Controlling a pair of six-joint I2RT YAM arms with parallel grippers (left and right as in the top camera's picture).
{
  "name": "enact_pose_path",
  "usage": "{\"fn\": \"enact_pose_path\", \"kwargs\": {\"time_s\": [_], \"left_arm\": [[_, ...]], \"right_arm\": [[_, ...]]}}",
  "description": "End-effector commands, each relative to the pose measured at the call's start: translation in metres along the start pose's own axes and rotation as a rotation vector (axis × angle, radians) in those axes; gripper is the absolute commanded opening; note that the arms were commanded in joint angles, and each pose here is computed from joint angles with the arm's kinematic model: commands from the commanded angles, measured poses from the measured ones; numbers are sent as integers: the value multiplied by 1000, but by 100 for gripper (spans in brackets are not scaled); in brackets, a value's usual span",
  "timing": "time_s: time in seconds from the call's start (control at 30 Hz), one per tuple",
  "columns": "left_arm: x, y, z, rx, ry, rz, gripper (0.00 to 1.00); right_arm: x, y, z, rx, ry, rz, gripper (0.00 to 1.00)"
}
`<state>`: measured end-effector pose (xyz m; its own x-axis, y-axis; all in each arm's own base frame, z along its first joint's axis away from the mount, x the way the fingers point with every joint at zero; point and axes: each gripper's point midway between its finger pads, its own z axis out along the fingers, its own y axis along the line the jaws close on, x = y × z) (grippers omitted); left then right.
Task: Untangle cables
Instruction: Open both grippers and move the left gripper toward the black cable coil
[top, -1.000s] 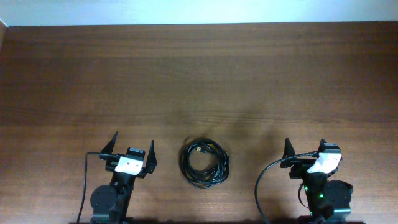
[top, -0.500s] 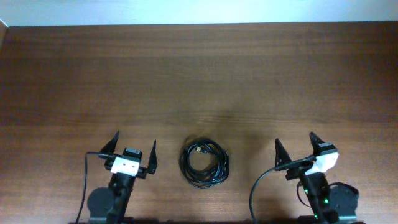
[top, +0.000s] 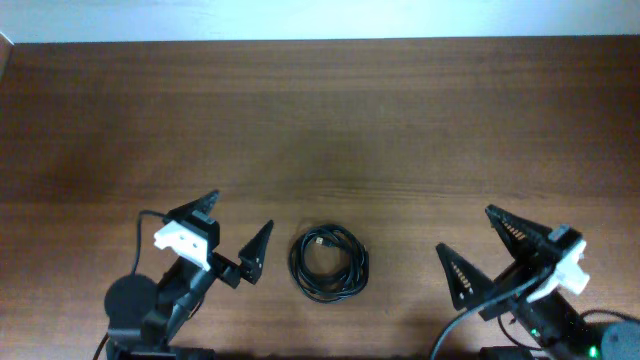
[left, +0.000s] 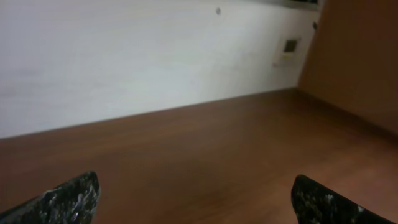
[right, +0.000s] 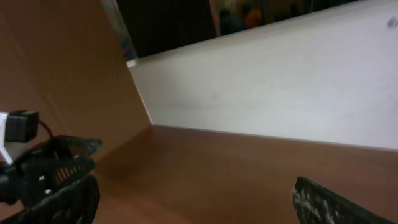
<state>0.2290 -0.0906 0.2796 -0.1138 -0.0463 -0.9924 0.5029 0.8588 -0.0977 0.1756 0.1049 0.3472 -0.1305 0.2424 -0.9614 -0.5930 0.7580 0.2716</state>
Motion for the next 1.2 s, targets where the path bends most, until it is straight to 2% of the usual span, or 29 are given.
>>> {"fn": "enact_pose_path", "kwargs": {"time_s": [0.0, 0.13, 0.2, 0.3, 0.37, 0.5, 0.6, 0.7, 0.8, 0.83, 0.87, 0.9, 0.93, 0.97, 1.0, 1.07, 1.17], "left_arm": [[-9, -14, 3, 96, 20, -35, 99], [-13, -15, 3, 100, 13, -29, 99], [-13, -15, 3, 102, 12, -29, 99], [-13, -36, 0, 222, 16, -25, 99], [-9, -35, 2, 223, 33, -30, 99], [-19, -29, 22, 241, 92, -71, 99], [-19, -32, 49, 288, 213, -123, 99], [11, -41, 68, 336, 428, -161, 99], [31, -41, 75, 353, 506, -227, 99], [41, -41, 74, 358, 545, -224, 97], [53, -42, 69, 371, 589, -198, 87], [72, -42, 59, 380, 673, -181, 89], [102, -28, 46, 282, 820, -189, 89], [120, -15, 37, 195, 911, -179, 84], [138, 0, 30, 112, 1001, -164, 84], [148, 4, 41, 116, 1020, -172, 80], [157, 12, 73, 176, 965, -76, 77]], "right_arm": [[-1, 0, 10, -18, 81, -12, 99], [-3, -4, 16, -2, 137, 22, 99], [3, -3, 13, 3, 172, -16, 99], [22, -10, 6, 47, 254, 15, 99], [15, -3, 6, 20, 237, 4, 99], [-14, 16, 4, -42, 196, -28, 99], [-1, 8, 11, -33, 266, 28, 99], [29, 1, 8, -3, 396, 136, 99], [38, 1, 5, 2, 434, 143, 99], [39, -5, 5, 34, 432, 134, 99], [39, -6, 5, 39, 432, 132, 99], [40, -7, 4, 45, 436, 135, 99], [43, -12, 2, 76, 451, 140, 99], [50, -19, -1, 125, 473, 148, 99], [54, -21, -4, 137, 494, 128, 99], [59, -22, -5, 135, 518, 122, 99], [68, -22, -9, 122, 561, 83, 99]]}}
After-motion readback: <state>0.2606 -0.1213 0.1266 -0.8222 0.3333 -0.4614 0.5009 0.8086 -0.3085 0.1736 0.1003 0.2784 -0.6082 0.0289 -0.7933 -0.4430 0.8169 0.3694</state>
